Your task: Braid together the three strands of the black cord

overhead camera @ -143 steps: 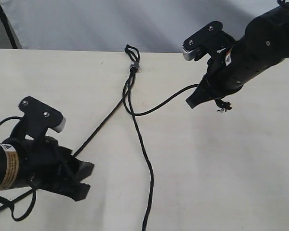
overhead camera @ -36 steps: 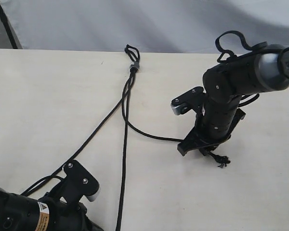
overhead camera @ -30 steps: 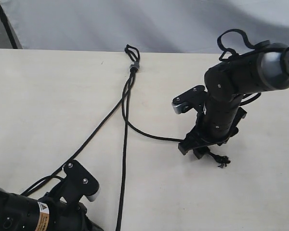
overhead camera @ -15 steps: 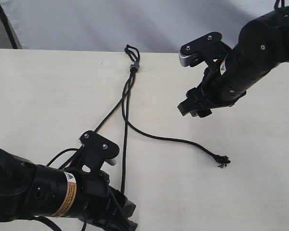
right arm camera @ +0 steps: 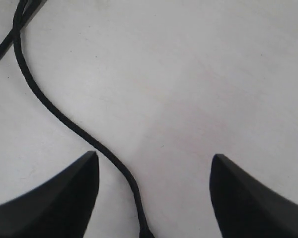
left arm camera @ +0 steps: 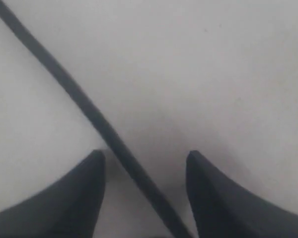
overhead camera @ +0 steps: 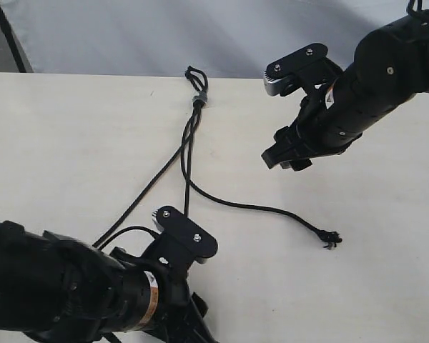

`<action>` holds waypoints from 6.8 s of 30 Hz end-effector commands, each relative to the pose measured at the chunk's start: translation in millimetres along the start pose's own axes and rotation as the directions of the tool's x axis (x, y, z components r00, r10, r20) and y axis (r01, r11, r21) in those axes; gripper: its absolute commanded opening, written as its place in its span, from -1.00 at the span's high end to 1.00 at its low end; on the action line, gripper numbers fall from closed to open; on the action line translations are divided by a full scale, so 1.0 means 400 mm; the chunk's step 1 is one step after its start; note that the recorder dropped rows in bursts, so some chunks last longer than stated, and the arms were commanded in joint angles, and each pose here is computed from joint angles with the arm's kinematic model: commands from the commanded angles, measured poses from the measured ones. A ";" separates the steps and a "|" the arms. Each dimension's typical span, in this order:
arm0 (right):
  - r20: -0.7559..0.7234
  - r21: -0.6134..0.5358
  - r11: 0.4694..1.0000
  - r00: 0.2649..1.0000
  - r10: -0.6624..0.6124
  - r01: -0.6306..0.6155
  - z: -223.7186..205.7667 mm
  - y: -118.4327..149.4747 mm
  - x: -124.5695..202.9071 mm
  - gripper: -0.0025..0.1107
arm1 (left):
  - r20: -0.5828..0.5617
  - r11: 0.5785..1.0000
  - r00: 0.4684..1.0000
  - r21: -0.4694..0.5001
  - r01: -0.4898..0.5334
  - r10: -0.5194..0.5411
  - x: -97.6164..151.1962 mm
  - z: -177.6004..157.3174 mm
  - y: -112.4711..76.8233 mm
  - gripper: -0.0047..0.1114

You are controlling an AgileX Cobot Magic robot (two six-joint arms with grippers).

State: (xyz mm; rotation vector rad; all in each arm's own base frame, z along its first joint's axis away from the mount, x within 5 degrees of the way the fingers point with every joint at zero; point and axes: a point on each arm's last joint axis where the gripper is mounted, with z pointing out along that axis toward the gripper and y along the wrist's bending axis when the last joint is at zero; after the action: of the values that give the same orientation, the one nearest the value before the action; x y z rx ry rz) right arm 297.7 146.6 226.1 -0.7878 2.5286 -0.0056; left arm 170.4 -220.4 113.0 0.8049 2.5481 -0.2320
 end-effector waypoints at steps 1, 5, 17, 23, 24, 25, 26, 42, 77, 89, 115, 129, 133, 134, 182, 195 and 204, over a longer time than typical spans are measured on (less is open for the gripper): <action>0.008 0.001 1.000 1.000 -0.012 0.012 0.000 0.000 -0.002 -0.13 | -0.048 0.999 0.999 -0.025 -0.023 0.022 0.016 0.030 -0.023 0.17; 0.008 0.001 1.000 1.000 -0.014 0.014 0.000 0.000 -0.002 -0.13 | -0.094 0.991 0.996 -0.131 -0.011 -0.001 0.028 0.032 0.001 0.92; 0.010 -0.001 1.000 1.000 -0.015 0.015 0.005 0.002 0.005 -0.13 | -0.166 0.721 0.978 -0.662 -0.204 0.124 -0.005 -0.126 0.135 0.92; 0.011 -0.005 1.000 1.000 -0.020 0.020 0.019 0.007 0.022 -0.13 | -0.114 0.738 0.983 -0.650 -0.182 0.141 -0.025 -0.136 0.162 0.92; 0.006 -0.006 1.000 1.000 -0.021 0.021 0.020 0.007 0.024 -0.13 | -0.119 0.744 0.985 -0.645 -0.172 0.124 -0.021 -0.131 0.175 0.92; 0.004 -0.006 1.000 1.000 -0.021 0.021 0.020 0.007 0.025 -0.13 | -0.118 0.749 0.988 -0.645 -0.154 0.102 -0.017 -0.126 0.190 0.92; 0.005 -0.006 1.000 1.000 -0.021 0.021 0.021 0.007 0.025 -0.13 | -0.114 0.753 0.991 -0.646 -0.124 0.065 -0.011 -0.122 0.209 0.92; 0.012 -0.006 1.000 1.000 -0.021 0.021 0.021 0.007 0.024 -0.13 | -0.087 0.942 0.988 -0.324 0.091 -0.126 0.085 -0.057 0.300 0.92; -0.035 -0.271 0.962 0.998 -0.052 0.040 0.040 0.181 0.030 -0.13 | -0.087 0.957 0.996 -0.287 -0.045 0.021 0.072 -0.078 0.208 0.92; -0.070 -0.325 0.944 0.994 -0.087 0.059 0.077 0.261 0.043 -0.13 | -0.076 0.964 0.997 -0.262 -0.051 0.032 0.069 -0.077 0.203 0.92; -0.024 -0.363 0.930 0.998 0.056 -0.061 0.177 0.391 0.049 -0.13 | -0.079 0.918 0.995 -0.395 0.031 -0.068 0.077 -0.087 0.231 0.92; 0.014 -0.376 0.927 1.000 0.010 -0.004 0.153 0.387 0.040 -0.13 | -0.056 0.923 0.998 -0.385 0.011 -0.035 0.063 -0.099 0.229 0.92; 0.052 -0.372 0.928 0.999 -0.016 0.034 0.122 0.379 0.029 -0.13 | 0.037 0.927 0.999 -0.373 0.032 -0.020 0.031 -0.146 0.228 0.92; 0.053 -0.373 0.927 0.998 -0.016 0.035 0.119 0.379 0.028 -0.13 | 0.066 0.930 0.998 -0.367 0.027 -0.003 0.020 -0.164 0.227 0.92; 0.142 -0.514 0.768 0.920 -0.365 0.383 0.026 0.716 0.183 0.96 | 0.268 0.865 0.955 -0.500 0.026 0.126 -0.053 -0.344 0.256 0.92; 0.199 -0.521 0.677 0.845 -0.496 0.520 0.049 0.823 0.143 0.96 | 0.267 0.869 0.957 -0.494 0.036 0.112 -0.052 -0.343 0.255 0.92; 0.319 -0.446 0.663 0.798 -0.510 0.602 0.054 0.828 0.116 0.96 | 0.264 0.868 0.959 -0.495 0.043 0.103 -0.050 -0.343 0.256 0.92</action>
State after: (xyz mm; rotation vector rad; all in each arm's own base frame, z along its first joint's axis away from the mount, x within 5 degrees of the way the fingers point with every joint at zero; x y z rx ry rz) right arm 95.1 397.3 136.3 -1.6945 2.0856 0.5614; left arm 193.9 -107.3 239.3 0.5848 2.1656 0.3052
